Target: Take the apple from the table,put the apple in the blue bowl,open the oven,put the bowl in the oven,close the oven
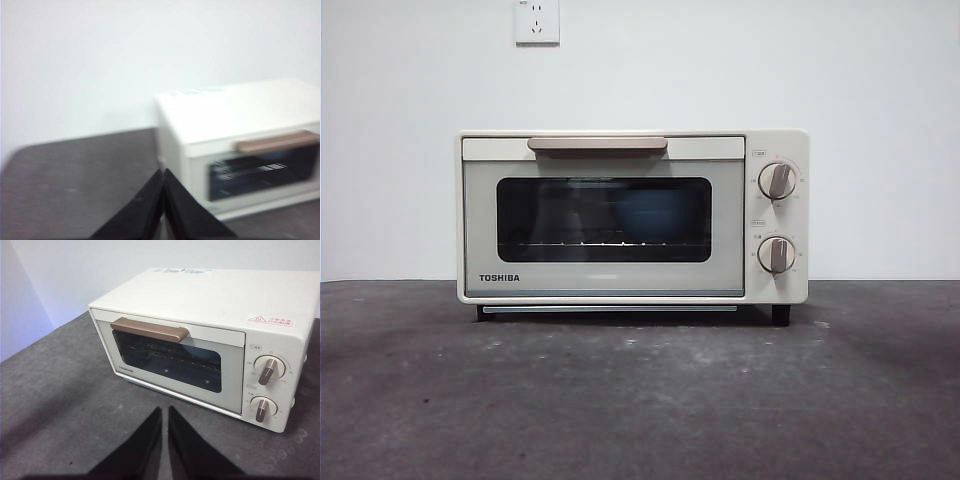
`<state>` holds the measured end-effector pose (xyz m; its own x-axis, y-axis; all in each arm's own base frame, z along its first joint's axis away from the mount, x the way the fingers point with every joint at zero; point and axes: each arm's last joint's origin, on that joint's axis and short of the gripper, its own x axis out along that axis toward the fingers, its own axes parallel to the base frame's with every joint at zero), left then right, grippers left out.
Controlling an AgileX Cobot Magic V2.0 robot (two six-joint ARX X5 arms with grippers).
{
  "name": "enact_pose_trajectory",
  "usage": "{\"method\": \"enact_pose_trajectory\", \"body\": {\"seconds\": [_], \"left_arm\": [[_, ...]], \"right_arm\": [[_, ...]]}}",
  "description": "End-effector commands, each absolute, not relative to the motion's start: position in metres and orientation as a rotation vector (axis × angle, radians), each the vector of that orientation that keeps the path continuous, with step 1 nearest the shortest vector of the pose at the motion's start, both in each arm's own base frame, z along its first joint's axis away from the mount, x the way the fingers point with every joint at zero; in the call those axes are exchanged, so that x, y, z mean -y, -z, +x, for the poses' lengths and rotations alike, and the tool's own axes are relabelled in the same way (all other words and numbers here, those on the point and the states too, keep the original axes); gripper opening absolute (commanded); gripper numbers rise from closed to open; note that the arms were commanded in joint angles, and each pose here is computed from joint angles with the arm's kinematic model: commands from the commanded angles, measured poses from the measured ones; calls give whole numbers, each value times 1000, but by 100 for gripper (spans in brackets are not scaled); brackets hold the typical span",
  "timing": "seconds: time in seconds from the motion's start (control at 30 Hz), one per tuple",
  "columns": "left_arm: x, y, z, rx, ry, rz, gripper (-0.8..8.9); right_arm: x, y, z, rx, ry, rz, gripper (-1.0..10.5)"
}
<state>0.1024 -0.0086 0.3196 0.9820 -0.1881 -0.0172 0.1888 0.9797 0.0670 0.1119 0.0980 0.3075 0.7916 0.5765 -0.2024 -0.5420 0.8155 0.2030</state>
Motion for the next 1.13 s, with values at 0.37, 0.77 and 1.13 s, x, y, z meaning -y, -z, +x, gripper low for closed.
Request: {"method": "enact_pose_trajectory", "body": {"seconds": [0.37, 0.77, 1.13], "left_arm": [[0, -213, 100, -6, 86, 88, 7], [0, -160, 97, -73, 89, 79, 7], [0, -149, 96, -168, 87, -7, 7]], "right_arm": [[-100, -310, 112, -247, -612, 133, 5], [-100, -310, 112, -247, -612, 133, 5], [-100, -310, 112, -247, -612, 133, 5]]}}
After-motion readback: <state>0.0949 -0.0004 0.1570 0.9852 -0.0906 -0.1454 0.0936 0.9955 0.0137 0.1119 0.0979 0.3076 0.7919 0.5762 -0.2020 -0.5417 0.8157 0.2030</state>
